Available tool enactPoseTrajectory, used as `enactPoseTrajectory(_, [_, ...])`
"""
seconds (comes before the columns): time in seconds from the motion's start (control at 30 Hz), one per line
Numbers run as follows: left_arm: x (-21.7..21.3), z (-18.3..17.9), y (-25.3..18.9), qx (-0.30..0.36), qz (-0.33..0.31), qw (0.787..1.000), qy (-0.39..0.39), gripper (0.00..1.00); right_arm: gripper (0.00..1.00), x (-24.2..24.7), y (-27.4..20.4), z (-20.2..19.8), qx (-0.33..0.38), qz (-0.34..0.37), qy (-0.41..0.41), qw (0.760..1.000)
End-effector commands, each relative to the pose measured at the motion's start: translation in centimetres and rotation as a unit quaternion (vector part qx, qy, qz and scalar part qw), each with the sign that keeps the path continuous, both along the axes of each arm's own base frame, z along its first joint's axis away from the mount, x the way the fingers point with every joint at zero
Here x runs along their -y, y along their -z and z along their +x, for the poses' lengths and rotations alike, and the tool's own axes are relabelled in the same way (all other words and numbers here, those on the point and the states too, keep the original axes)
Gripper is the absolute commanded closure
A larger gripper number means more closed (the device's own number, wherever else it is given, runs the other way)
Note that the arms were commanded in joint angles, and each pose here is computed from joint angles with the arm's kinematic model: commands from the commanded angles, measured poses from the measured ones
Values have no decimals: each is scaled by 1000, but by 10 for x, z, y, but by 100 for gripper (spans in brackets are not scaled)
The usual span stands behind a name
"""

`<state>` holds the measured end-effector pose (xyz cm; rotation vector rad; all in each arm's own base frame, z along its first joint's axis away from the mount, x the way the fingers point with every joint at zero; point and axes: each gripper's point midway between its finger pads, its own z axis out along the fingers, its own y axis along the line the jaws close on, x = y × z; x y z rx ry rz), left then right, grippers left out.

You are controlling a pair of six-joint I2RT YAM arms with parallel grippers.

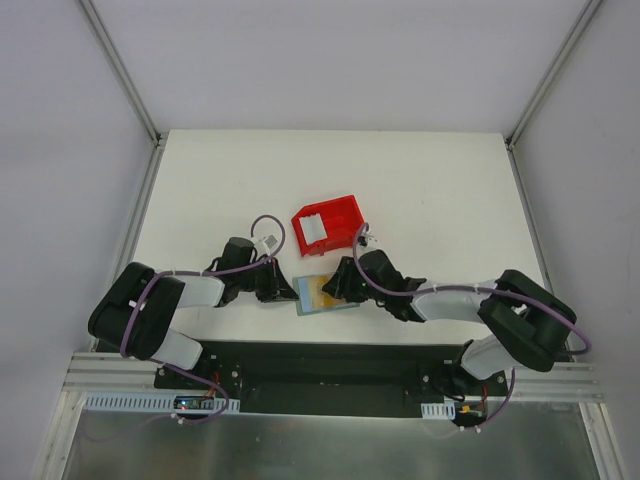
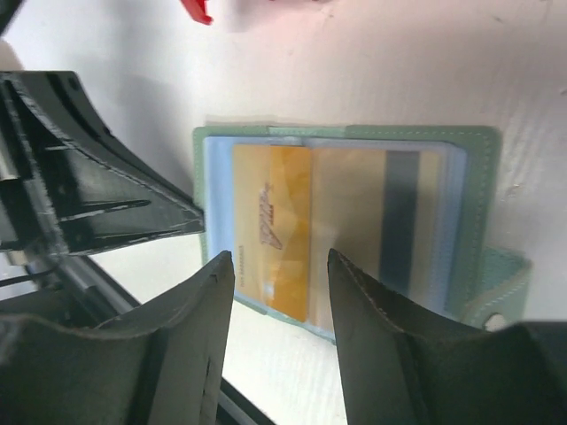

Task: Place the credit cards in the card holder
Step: Insert the credit card into the card holder.

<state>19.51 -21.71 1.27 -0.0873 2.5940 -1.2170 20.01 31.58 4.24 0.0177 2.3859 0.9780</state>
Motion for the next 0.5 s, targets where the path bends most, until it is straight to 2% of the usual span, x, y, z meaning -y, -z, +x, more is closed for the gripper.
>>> enactPoseTrajectory(0.0, [-14, -15, 23, -30, 48, 998, -4, 100, 51, 15, 14, -3, 1, -81, -15, 997])
enactPoseTrajectory(0.47, [-12, -13, 21, -28, 44, 999, -2, 100, 61, -36, 9, -11, -3, -68, -94, 993])
